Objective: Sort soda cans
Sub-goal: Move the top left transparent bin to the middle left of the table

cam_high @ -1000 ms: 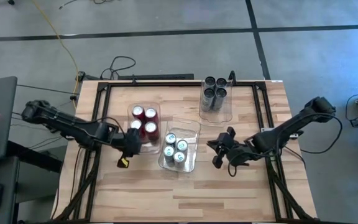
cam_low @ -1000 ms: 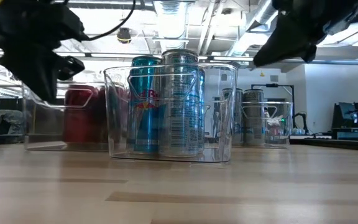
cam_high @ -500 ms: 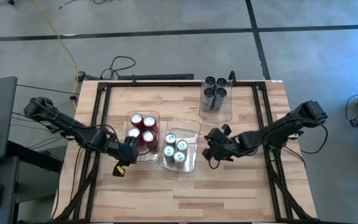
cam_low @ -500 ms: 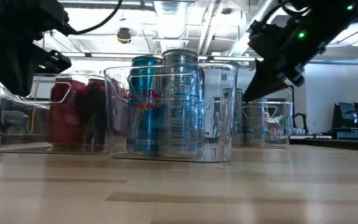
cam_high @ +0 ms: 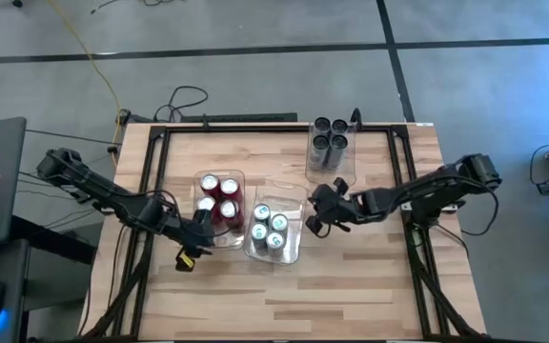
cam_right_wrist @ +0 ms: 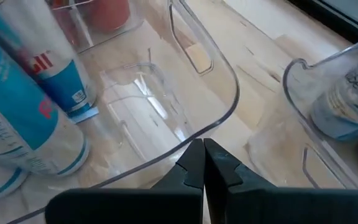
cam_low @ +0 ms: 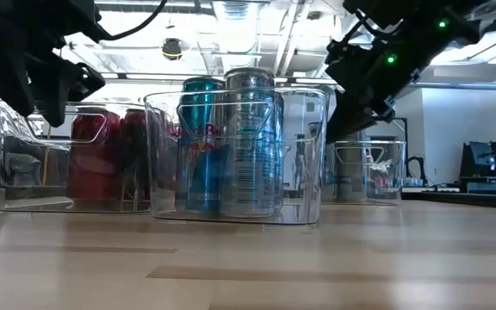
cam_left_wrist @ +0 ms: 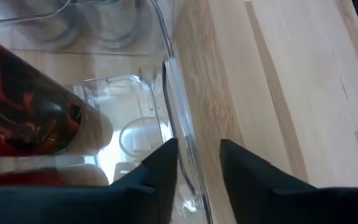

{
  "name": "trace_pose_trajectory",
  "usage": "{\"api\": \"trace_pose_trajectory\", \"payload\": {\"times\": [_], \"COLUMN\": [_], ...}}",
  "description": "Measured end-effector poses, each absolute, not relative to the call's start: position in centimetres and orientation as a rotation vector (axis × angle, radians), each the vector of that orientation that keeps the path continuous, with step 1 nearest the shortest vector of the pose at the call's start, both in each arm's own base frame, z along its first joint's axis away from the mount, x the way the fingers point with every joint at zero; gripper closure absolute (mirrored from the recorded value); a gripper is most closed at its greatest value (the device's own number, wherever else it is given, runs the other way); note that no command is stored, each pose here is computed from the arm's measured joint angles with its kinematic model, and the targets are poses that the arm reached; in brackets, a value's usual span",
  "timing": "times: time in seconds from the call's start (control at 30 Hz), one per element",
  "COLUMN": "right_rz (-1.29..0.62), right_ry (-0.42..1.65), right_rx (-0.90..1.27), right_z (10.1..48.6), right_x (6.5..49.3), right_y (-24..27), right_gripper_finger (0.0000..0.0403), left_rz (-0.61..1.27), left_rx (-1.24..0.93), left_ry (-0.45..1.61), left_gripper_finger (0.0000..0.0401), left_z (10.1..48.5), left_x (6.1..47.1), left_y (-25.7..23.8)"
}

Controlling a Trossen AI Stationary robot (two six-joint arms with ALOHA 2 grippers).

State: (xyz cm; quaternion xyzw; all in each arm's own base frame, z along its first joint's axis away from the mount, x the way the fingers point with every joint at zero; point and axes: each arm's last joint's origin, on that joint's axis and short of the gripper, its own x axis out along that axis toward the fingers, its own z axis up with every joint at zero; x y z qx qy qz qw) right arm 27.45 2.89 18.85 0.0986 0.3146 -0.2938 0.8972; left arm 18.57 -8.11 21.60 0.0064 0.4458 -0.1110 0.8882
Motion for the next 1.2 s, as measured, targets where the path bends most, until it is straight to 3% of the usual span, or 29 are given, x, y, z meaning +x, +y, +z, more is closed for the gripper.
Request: {"api": "trace_pose_trajectory", "payload": {"times": [0.23,0.77,1.2], "right_rz": [-0.557,-0.56,-0.511], "right_ry": [0.605,0.551,0.634], "right_rx": [0.182,0.142,0.137], "right_z": [19.4,20.2,19.7], "right_x": [28.3,29.0,28.1], "right_y": [1.7,-1.8,1.3], "right_gripper_finger": [0.0385,0.0385,0.0386], "left_rz": [-0.233,-0.23,-0.099], "left_rx": [0.0,0.005,0.006], "left_ry": [0.916,0.873,0.761], "left_gripper_finger": [0.0238,0.0238,0.0238], "left_z": [22.7,24.7,26.9], "left_x": [18.8,19.2,17.3], "left_y": [-8.2,-8.4,-7.1]}}
